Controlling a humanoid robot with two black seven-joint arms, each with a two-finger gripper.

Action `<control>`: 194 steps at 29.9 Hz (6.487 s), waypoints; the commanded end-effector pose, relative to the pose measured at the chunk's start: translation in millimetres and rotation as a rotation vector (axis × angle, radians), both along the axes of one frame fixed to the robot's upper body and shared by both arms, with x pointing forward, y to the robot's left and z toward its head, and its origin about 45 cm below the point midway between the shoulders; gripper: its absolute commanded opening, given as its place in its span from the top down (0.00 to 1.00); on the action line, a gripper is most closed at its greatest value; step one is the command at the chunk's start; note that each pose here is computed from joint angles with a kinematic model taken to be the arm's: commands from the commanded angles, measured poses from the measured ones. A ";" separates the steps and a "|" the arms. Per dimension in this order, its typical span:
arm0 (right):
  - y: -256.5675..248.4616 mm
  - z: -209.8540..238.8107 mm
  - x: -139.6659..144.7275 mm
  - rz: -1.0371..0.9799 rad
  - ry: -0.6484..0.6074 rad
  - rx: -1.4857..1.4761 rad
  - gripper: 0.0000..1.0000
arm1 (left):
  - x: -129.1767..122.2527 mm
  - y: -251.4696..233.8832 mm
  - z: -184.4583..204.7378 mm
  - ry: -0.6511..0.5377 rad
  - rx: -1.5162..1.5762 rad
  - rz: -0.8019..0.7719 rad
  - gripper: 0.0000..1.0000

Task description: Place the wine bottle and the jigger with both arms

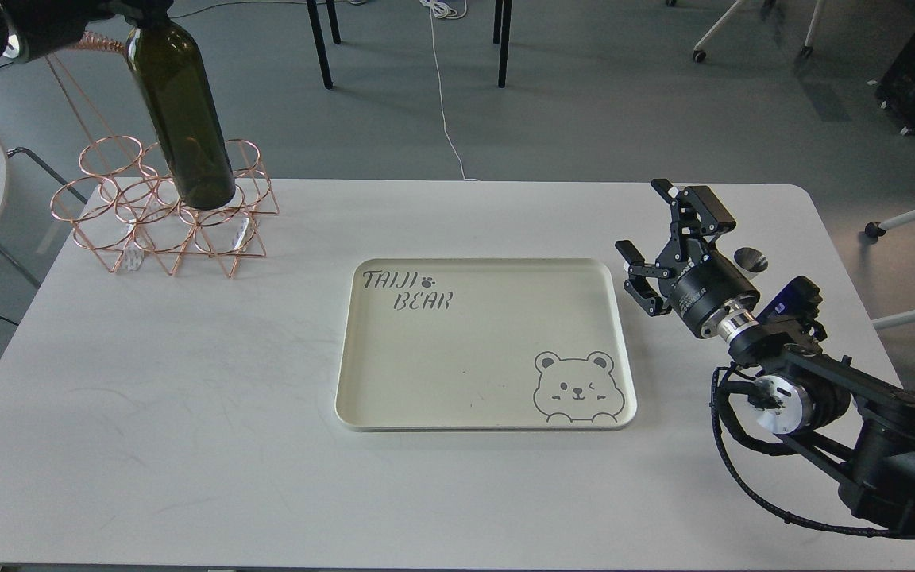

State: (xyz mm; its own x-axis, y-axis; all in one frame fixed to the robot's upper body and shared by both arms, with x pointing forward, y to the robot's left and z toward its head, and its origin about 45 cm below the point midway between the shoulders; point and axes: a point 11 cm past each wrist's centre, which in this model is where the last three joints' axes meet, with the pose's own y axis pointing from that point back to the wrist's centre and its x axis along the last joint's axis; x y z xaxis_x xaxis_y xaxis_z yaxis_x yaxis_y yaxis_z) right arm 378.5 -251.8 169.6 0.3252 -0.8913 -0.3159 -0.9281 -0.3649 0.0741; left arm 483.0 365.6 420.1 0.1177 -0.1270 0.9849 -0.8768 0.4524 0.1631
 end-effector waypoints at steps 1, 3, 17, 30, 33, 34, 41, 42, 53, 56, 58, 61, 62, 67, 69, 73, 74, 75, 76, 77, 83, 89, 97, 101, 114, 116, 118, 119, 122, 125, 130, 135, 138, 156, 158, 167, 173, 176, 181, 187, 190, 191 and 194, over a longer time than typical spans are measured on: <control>-0.7 0.1 0.1 -0.001 0.000 0.000 0.01 | -0.4 1.1 -1.1 0.002 0.000 0.002 0.87; -0.7 0.1 0.1 -0.001 0.000 0.000 0.01 | -1.0 3.0 -2.2 0.006 0.001 0.006 0.87; -1.3 0.2 0.1 -0.001 -0.001 -0.003 0.01 | -4.8 4.3 -5.8 0.013 0.006 0.000 0.87; -1.9 -0.7 -0.8 -0.002 0.002 -0.002 0.01 | -5.4 4.2 -15.4 0.028 0.004 0.000 0.87; -2.2 -1.8 -1.7 -0.003 0.005 -0.002 0.01 | -5.2 3.9 -17.4 0.019 0.002 -0.001 0.87; -2.4 -1.5 -1.4 -0.004 0.004 -0.001 0.01 | -5.2 4.6 -17.8 0.017 0.002 0.000 0.86; -2.6 -2.1 -1.8 -0.005 0.006 -0.001 0.01 | -6.1 8.0 -25.5 0.025 0.002 0.008 0.86; -2.5 -2.0 -1.9 -0.004 0.005 -0.002 0.01 | -6.7 8.9 -28.2 0.025 0.001 0.009 0.86; -2.5 -3.6 -3.3 -0.004 0.009 -0.001 0.01 | -8.1 11.0 -38.8 0.043 -0.003 0.015 0.86; -3.2 -6.0 -5.0 -0.005 0.015 -0.001 0.01 | -9.0 12.8 -42.8 0.046 -0.007 0.019 0.85; -3.2 -6.0 -5.0 -0.005 0.015 -0.001 0.01 | -9.6 13.6 -46.8 0.054 -0.009 0.021 0.85; -3.3 -7.5 -6.1 -0.005 0.019 -0.002 0.01 | -9.3 19.0 -49.1 0.058 -0.014 0.038 0.85; -3.0 -8.4 -6.8 -0.005 0.021 -0.001 0.01 | -8.3 18.7 -50.3 0.058 -0.016 0.040 0.85; -3.7 -14.5 -12.7 0.002 0.029 -0.015 0.01 | -5.5 17.1 -54.9 0.056 -0.022 0.045 0.84; -3.5 -14.9 -13.2 0.003 0.030 -0.014 0.01 | -5.1 17.9 -54.9 0.056 -0.023 0.048 0.84; -4.1 -14.8 -13.2 0.002 0.030 -0.016 0.01 | -6.2 19.6 -59.7 0.064 -0.022 0.052 0.81; -4.1 -14.8 -13.2 0.002 0.030 -0.016 0.01 | -6.4 19.8 -61.1 0.067 -0.023 0.053 0.81; -4.1 -14.8 -13.2 0.002 0.030 -0.016 0.01 | -7.1 22.1 -64.3 0.073 -0.023 0.059 0.81; -4.1 -14.8 -13.2 0.002 0.030 -0.016 0.01 | -7.4 23.1 -66.9 0.078 -0.023 0.062 0.80; -4.1 -14.8 -13.2 0.002 0.030 -0.016 0.01 | -7.4 23.5 -67.8 0.077 -0.023 0.064 0.80; -3.9 -14.2 -13.0 0.002 0.029 -0.014 0.01 | -7.2 22.8 -70.1 0.080 -0.025 0.064 0.77; -3.9 -14.2 -13.0 0.002 0.029 -0.014 0.01 | -5.4 23.3 -77.9 0.094 -0.032 0.076 0.74; -4.0 -14.7 -13.5 0.002 0.030 -0.014 0.01 | -5.3 20.7 -83.7 0.103 -0.036 0.073 0.71; -3.3 -14.8 -13.5 0.002 0.031 -0.013 0.01 | -6.0 22.2 -89.0 0.109 -0.037 0.078 0.69; -3.1 -16.7 -14.9 0.002 0.035 -0.011 0.01 | -6.8 19.1 -97.4 0.122 -0.042 0.075 0.64; -3.0 -17.0 -15.2 0.003 0.036 -0.012 0.01 | -6.7 19.1 -97.1 0.121 -0.044 0.075 0.62; -3.6 -16.5 -14.9 0.003 0.034 -0.013 0.01 | -6.6 19.7 -96.8 0.120 -0.044 0.077 0.57; -3.4 -16.9 -15.4 0.003 0.036 -0.013 0.01 | -6.4 19.7 -96.2 0.118 -0.045 0.077 0.53; -3.7 -16.5 -15.5 0.003 0.035 -0.013 0.01 | -5.6 19.5 -93.0 0.097 -0.050 0.075 0.30; -4.2 -16.4 -15.5 0.003 0.035 -0.013 0.01 | -5.1 20.1 -88.8 0.080 -0.066 0.077 0.13; -4.6 -15.2 -14.8 0.002 0.032 -0.014 0.01 | -4.1 18.5 -77.6 0.058 -0.072 0.069 0.06; -8.7 -11.0 -11.6 -0.013 0.020 -0.008 0.01 | -4.0 10.2 -17.8 -0.041 -0.147 0.025 0.04; -9.4 -8.1 -9.2 -0.021 0.012 0.000 0.01 | -9.7 -3.8 20.3 -0.091 -0.291 -0.029 0.04; -11.8 2.8 -0.7 -0.060 -0.020 0.042 0.01 | -82.9 -192.0 -78.5 0.521 -1.482 -0.366 0.02; -12.9 2.1 -1.3 -0.064 -0.018 0.044 0.01 | -88.9 -194.7 -109.7 0.591 -1.583 -0.276 0.02; -13.3 6.5 2.1 -0.083 -0.030 0.070 0.01 | -117.9 -162.9 -229.8 0.697 -1.900 0.129 0.02; -7.4 5.7 1.6 -0.097 -0.030 0.112 0.01 | -133.4 -152.3 -259.2 0.740 -1.971 0.193 0.02; 0.4 4.4 1.2 -0.089 -0.026 0.128 0.01 | -135.6 -150.4 -261.4 0.742 -1.974 0.200 0.02; 3.5 4.4 0.7 -0.086 -0.026 0.136 0.01 | -134.4 -142.3 -258.3 0.711 -1.976 0.202 0.02; 0.0 4.9 -1.6 -0.081 -0.026 0.131 0.01 | -126.9 -123.3 -246.4 0.638 -2.007 0.202 0.02; -1.2 6.7 -0.7 -0.082 -0.030 0.131 0.01 | -125.5 -118.9 -243.2 0.635 -2.000 0.192 0.02; -2.8 8.2 0.3 -0.087 -0.034 0.132 0.01 | -126.2 -118.7 -244.8 0.643 -1.998 0.199 0.02; -5.0 12.0 2.8 -0.100 -0.045 0.143 0.01 | -129.0 -118.0 -244.7 0.663 -2.002 0.174 0.02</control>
State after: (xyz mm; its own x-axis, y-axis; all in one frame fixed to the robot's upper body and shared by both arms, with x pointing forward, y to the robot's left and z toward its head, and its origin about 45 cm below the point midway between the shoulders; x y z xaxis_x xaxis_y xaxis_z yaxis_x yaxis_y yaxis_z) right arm 378.6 -254.6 177.7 0.2603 -0.8673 -0.4243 -0.9581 -0.2865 -0.0020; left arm 356.6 246.4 175.5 0.2923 0.8486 -0.4410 -0.9548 0.2848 -0.0849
